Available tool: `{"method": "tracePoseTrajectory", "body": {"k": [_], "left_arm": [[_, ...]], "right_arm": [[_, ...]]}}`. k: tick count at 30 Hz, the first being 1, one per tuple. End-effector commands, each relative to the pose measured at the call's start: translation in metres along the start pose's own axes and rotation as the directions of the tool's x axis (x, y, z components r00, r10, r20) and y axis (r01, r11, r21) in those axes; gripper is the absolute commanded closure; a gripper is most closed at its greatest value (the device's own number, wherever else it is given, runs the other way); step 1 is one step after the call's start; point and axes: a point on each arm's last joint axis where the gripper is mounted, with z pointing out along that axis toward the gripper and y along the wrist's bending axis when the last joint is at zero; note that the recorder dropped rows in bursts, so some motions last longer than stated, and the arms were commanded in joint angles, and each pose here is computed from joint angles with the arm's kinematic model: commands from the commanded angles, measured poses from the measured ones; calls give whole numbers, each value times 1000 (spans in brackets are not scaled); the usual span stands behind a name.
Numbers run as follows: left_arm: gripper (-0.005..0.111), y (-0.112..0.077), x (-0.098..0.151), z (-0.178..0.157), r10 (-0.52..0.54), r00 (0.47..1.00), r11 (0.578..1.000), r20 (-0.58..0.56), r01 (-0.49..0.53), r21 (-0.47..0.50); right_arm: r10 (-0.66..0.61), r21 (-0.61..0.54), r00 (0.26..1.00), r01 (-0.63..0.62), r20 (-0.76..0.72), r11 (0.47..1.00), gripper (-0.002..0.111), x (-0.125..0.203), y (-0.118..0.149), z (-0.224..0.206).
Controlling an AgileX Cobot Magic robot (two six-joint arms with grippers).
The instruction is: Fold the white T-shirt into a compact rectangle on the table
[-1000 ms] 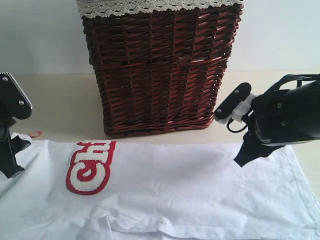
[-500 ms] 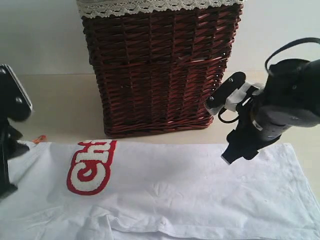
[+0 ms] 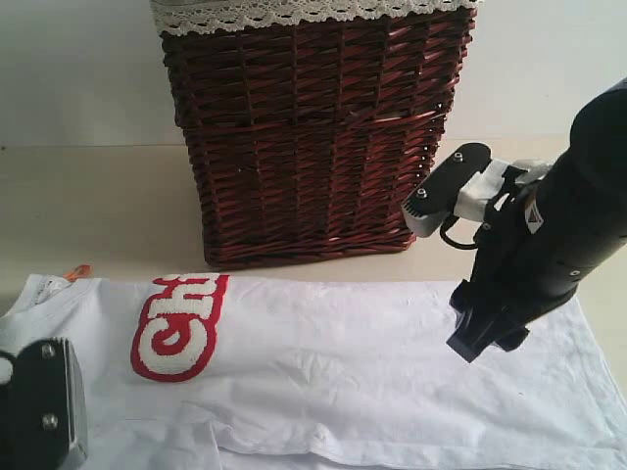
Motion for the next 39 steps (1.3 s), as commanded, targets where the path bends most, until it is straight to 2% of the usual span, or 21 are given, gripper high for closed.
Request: {"method": "tracePoseTrajectory", "body": {"k": [1,9,16,21,24,28,30,34,36,39], "left_arm": [[44,-12,5,18,18,1000,998,3,-18,65],[45,-16,12,41,158,987,988,-36,-158,4],[45,-33,9,62,290,954,957,-79,-288,42],[45,-39,4,74,280,957,960,-80,-278,31],[45,-37,3,83,225,970,974,-92,-224,17],[46,-35,7,97,187,968,982,-166,-185,29],[57,-35,9,102,184,963,983,-198,-181,37],[106,-35,1,102,192,957,981,-218,-185,55],[107,-36,-2,100,201,949,979,-243,-189,75],[107,-37,0,93,279,889,960,-363,-247,132]], "right_arm": [[9,-13,999,-9,-33,1000,46,4,0,-4],[15,-17,999,-15,-46,1000,46,5,0,-4],[17,-17,999,-18,-46,1000,46,5,0,-4],[20,-12,999,-20,-47,1000,46,5,0,-4],[37,-11,998,-37,-45,999,46,5,0,-4],[37,-11,998,-37,-45,999,46,5,0,-4],[36,-12,998,-37,-47,999,46,5,0,-4],[35,-10,998,-35,-48,999,46,5,0,-4],[35,-10,998,-35,-48,999,46,5,0,-4],[35,-10,998,-35,-44,999,46,5,0,-4]]}}
